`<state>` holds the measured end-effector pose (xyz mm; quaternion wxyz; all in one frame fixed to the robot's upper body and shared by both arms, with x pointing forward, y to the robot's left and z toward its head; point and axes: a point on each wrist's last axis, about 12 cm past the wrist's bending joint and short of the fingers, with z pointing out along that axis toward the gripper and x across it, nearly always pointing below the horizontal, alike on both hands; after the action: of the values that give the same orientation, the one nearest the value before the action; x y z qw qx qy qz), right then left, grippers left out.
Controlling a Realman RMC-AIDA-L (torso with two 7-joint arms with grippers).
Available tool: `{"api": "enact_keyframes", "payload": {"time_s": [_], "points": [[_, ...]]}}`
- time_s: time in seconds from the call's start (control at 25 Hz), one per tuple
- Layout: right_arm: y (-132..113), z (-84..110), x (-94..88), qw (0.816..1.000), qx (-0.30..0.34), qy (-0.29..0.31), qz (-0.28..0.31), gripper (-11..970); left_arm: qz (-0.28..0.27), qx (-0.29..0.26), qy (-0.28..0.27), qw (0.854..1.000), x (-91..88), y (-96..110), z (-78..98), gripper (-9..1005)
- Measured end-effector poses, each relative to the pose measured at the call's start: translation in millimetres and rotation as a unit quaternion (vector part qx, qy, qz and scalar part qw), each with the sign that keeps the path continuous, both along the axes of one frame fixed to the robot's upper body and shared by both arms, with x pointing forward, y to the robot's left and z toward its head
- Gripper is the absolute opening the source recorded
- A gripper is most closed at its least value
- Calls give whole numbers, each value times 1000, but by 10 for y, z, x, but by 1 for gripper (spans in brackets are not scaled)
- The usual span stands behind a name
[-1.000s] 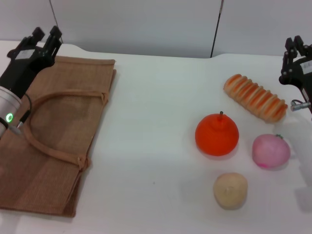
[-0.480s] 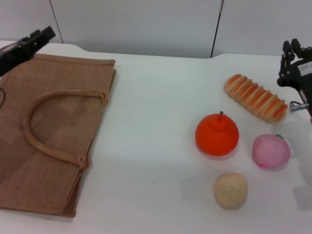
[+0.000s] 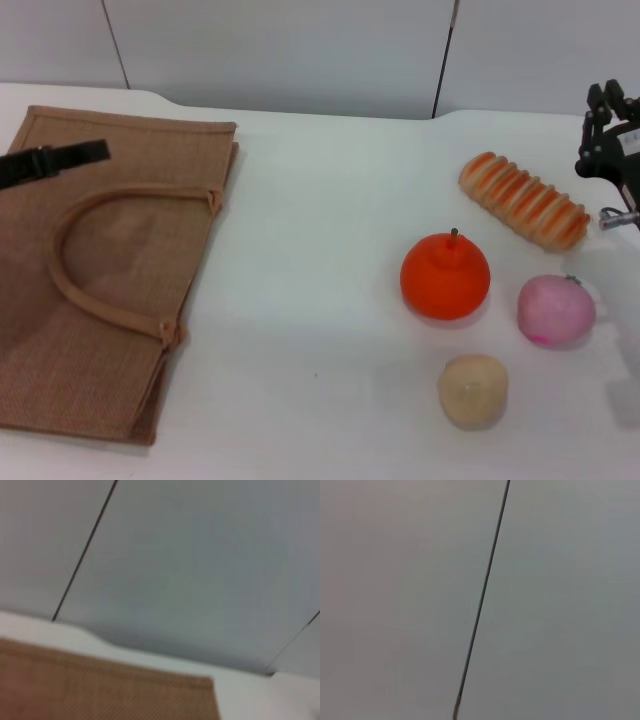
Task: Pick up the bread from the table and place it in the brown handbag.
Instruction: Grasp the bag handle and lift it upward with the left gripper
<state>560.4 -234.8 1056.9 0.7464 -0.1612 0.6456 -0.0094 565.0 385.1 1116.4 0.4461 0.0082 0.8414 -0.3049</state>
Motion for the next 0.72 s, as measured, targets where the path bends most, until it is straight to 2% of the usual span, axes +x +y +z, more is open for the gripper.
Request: {"api": "enact_keyframes", "payload": {"time_s": [0.16,0.24,0.4,0.56,0.72], "points": [[-40,-22,-3,1000,-5,3,-5,132,7,37,55,998,-1,94,79,512],[-43,-24,-4,1000,-6,3,-5,135,6,44,64,997,8,105,97,516],[-51,-32,-6,1000,-7,5,-6,139,-10,83,143,986,84,110,166,583],[-54,-39,-7,1000,-9,6,-7,144,-11,103,175,979,102,108,178,651],[-56,-37,1,1000,-10,6,-6,148,-4,121,198,973,128,96,161,650]]}}
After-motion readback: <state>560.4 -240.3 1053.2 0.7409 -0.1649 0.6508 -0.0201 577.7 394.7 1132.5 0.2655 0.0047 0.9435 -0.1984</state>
